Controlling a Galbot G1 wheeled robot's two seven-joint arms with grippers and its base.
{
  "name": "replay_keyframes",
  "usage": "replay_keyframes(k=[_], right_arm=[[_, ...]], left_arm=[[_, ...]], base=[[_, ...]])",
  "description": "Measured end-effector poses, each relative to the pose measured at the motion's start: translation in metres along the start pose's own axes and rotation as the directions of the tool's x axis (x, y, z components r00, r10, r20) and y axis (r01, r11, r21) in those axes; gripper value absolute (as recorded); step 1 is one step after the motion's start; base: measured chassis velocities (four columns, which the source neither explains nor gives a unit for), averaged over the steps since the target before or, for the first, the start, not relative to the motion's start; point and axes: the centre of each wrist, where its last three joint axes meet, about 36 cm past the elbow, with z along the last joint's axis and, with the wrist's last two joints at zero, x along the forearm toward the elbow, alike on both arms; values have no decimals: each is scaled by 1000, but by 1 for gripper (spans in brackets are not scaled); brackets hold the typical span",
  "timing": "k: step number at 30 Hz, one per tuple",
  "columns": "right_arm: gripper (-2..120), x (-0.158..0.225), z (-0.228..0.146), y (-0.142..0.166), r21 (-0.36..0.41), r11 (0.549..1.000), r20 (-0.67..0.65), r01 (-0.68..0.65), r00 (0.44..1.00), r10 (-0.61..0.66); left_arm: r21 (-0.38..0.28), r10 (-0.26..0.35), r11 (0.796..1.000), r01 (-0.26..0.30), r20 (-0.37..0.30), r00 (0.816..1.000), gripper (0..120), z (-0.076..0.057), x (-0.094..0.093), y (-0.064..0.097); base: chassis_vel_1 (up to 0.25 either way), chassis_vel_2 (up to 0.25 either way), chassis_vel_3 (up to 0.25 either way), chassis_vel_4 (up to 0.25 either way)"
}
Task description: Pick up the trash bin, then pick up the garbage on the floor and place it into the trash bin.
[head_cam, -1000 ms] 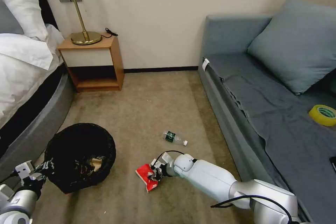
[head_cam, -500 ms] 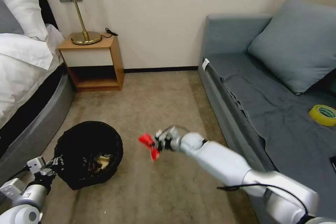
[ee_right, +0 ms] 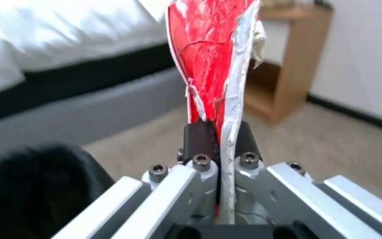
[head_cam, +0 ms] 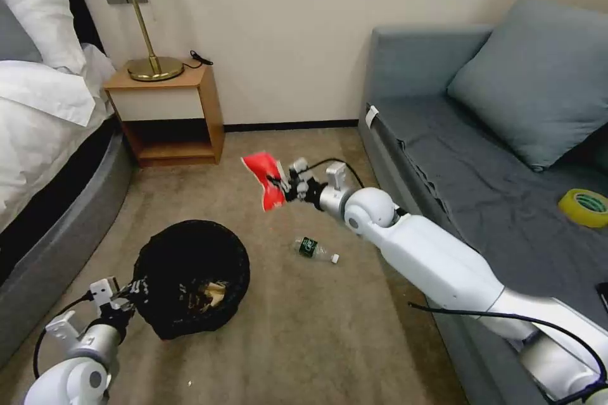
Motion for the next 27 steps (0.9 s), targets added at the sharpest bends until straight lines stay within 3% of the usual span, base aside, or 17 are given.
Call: replay_keyframes(k=[4,6,10,14,27], right_arm=[[0,1,-7,47,7,995,47,96,994,-96],[0,2,-5,56,7,993,46,117,992,-117],[0,6,10,81,10,985,31,172,985,-172],[0,9,48,115,-19,974,-10,226,974,-226],[0,5,94,130,15,969,-67,245,968,-244]], left_arm=[[4,7,1000,-7,-4,1000,4,3,1,-8],[4,7,1000,-7,-4,1000,4,3,2,-9],[2,10,1000,-10,-2,1000,4,2,3,-12],[6,12,1000,-12,0,1000,4,2,7,-17],[16,12,1000,-12,1,1000,4,7,14,-26]], base=[[0,0,0,0],[0,0,0,0],[0,0,0,0],[0,0,0,0],[0,0,0,0]])
